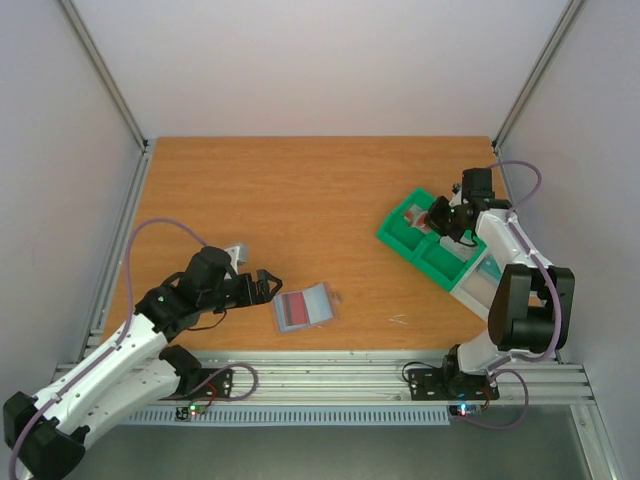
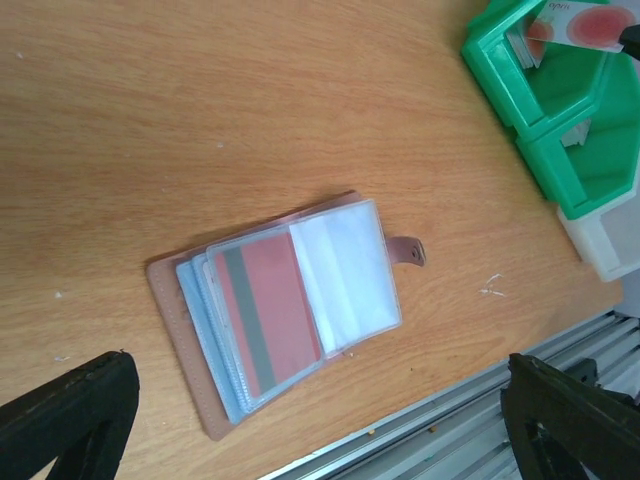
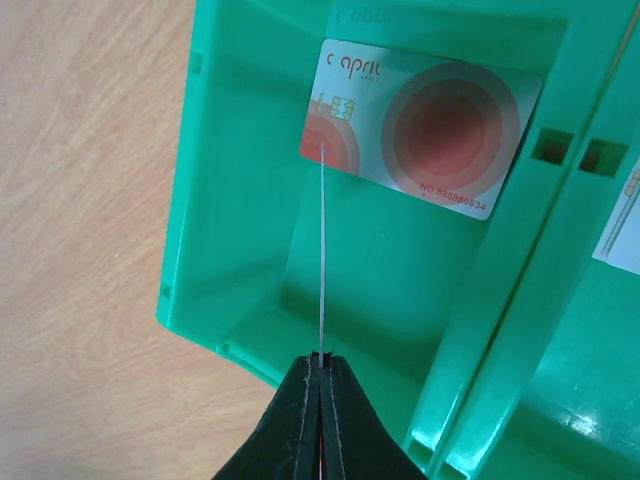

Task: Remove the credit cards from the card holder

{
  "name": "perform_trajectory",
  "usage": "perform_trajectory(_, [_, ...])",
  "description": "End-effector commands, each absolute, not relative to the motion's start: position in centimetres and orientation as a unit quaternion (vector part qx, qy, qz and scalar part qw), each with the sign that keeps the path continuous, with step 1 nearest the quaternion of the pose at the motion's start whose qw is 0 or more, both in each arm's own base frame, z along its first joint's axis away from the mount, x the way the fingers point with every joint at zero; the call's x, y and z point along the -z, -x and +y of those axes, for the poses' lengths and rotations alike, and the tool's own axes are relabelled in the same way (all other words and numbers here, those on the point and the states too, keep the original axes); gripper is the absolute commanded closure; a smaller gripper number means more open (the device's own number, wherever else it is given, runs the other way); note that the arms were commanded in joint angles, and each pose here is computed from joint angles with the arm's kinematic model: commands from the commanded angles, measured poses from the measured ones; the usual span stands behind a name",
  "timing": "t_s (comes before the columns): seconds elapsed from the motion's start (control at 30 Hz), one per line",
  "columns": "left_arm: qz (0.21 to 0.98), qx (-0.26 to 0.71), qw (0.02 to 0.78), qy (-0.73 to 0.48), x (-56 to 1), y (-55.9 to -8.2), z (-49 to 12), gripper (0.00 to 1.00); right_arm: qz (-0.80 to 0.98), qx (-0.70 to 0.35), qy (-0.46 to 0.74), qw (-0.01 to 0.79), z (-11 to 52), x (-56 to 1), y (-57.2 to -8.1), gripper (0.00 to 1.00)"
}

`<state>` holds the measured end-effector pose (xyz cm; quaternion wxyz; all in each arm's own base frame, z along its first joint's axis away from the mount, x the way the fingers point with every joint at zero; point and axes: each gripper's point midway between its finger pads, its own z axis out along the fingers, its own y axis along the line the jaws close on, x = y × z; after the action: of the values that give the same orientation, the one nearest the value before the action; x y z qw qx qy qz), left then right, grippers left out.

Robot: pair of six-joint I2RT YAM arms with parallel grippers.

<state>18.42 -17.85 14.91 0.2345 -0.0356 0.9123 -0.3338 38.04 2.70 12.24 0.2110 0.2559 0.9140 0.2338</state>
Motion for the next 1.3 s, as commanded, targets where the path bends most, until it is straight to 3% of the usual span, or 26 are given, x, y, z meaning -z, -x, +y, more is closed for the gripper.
perform_trajectory(0.0, [0.912, 0.309, 0.270, 0.004, -16.7, -19.3, -17.4, 0.01, 0.917, -0.233, -0.237, 0.219, 2.4, -13.0, -39.4, 0.99])
perform_trajectory(1.27, [0.913, 0.311, 0.262, 0.018, -16.1, -19.3, -17.4, 0.01, 0.899, -0.273, -0.248, 0.237, 1.3, -10.8, -43.7, 0.99])
